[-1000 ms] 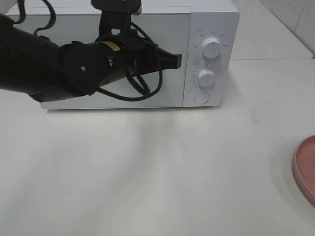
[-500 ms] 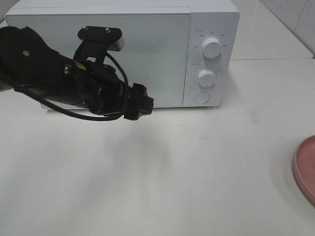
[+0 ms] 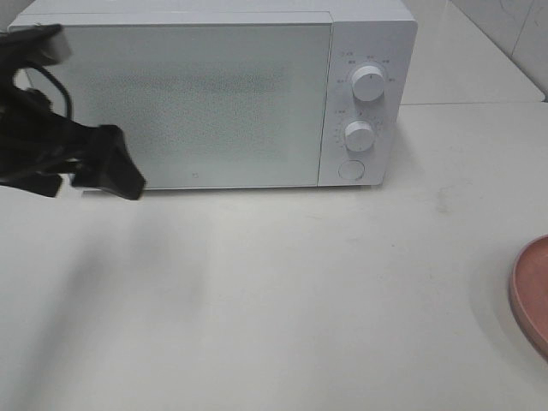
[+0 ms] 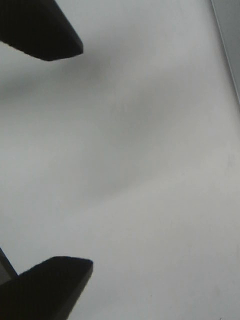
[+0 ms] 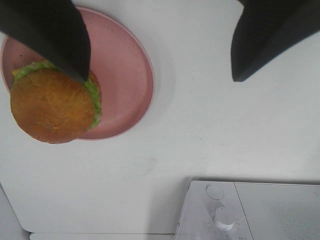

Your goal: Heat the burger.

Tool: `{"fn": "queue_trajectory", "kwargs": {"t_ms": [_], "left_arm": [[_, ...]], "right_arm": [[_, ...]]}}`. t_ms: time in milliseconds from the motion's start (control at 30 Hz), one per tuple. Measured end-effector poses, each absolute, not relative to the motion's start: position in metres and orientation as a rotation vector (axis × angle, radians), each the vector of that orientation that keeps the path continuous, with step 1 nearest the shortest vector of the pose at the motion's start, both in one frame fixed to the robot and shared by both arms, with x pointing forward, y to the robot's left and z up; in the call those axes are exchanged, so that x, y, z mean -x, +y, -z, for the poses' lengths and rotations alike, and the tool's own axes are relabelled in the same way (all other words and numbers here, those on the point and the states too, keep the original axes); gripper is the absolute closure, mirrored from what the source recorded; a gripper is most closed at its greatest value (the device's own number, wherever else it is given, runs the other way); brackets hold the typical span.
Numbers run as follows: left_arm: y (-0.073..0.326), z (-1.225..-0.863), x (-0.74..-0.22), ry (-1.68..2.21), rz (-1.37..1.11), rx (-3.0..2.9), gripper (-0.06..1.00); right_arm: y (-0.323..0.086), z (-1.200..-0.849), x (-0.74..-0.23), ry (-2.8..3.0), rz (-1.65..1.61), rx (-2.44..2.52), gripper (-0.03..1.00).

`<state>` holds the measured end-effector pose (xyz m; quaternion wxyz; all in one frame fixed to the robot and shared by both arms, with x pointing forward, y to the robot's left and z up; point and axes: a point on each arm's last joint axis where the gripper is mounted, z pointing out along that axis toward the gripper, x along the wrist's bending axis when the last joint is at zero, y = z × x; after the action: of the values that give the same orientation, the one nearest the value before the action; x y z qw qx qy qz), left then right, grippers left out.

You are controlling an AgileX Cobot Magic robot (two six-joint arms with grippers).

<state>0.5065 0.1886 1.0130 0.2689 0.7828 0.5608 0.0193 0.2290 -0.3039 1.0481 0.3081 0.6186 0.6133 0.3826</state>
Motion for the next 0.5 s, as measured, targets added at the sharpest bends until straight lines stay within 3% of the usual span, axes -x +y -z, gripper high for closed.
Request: {"fn": "queue_trajectory", "kwargs": {"t_ms": [233, 500], "left_arm": [[0.261, -1.051, -0.489, 1.679, -0.166, -2.008, -0.04], [0.293, -1.083, -0.456, 1.789, -0.302, -1.921, -0.04]], "right_arm": [[-0.304, -1.048, -0.229, 1.621, -1.011, -1.635, 0.22], [-0.304, -1.048, -0.229, 1.621, -1.011, -1.635, 0.22]]}}
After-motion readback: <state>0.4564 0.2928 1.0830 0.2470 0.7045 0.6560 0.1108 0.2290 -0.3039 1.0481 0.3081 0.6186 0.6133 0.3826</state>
